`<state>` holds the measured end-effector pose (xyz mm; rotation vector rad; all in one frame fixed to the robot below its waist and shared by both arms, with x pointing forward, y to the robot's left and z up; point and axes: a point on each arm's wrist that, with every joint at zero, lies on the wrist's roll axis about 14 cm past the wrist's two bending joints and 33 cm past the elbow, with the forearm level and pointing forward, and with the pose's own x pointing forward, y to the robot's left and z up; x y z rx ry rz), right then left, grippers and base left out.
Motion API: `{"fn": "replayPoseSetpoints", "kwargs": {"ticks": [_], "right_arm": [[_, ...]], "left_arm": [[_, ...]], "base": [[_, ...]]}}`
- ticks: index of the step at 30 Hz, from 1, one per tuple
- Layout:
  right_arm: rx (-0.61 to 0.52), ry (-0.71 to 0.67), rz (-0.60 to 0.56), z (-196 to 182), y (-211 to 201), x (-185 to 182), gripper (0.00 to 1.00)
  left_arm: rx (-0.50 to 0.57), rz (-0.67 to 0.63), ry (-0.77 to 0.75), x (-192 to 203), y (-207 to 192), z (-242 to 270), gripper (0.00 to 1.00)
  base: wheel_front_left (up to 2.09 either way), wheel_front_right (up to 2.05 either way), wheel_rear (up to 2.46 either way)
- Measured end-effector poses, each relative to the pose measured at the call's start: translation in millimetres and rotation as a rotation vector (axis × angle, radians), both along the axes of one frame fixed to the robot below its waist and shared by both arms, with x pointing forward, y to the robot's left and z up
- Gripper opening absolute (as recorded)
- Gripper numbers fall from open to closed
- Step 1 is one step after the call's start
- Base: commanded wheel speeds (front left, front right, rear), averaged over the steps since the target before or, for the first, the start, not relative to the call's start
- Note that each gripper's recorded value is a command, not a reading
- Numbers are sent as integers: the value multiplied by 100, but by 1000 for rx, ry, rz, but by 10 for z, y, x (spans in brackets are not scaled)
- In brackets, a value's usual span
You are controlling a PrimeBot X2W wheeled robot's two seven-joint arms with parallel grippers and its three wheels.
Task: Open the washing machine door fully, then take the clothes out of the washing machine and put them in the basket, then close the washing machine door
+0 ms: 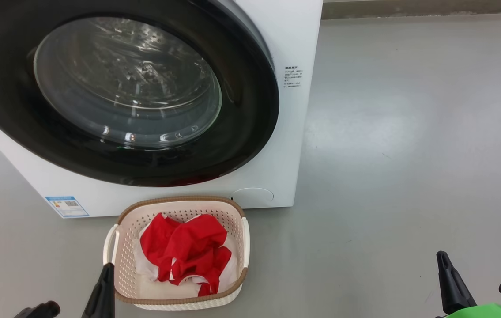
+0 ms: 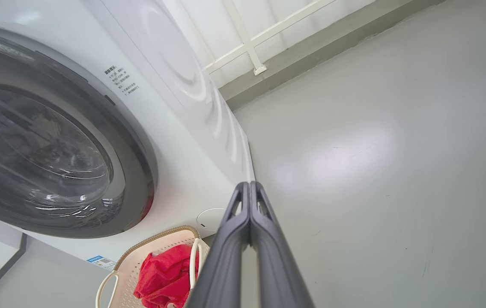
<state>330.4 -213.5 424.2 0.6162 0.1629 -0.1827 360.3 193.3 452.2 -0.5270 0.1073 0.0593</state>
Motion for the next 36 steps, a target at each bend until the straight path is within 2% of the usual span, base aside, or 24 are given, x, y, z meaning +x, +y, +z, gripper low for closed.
{"fn": "replayPoseSetpoints", "kwargs": {"ticks": [36], "right_arm": [[361, -56, -61, 157, 15, 183, 0]], "left_arm": [[-390, 61, 29, 22, 12, 1, 0]], "base": [[0, 0, 0]]}}
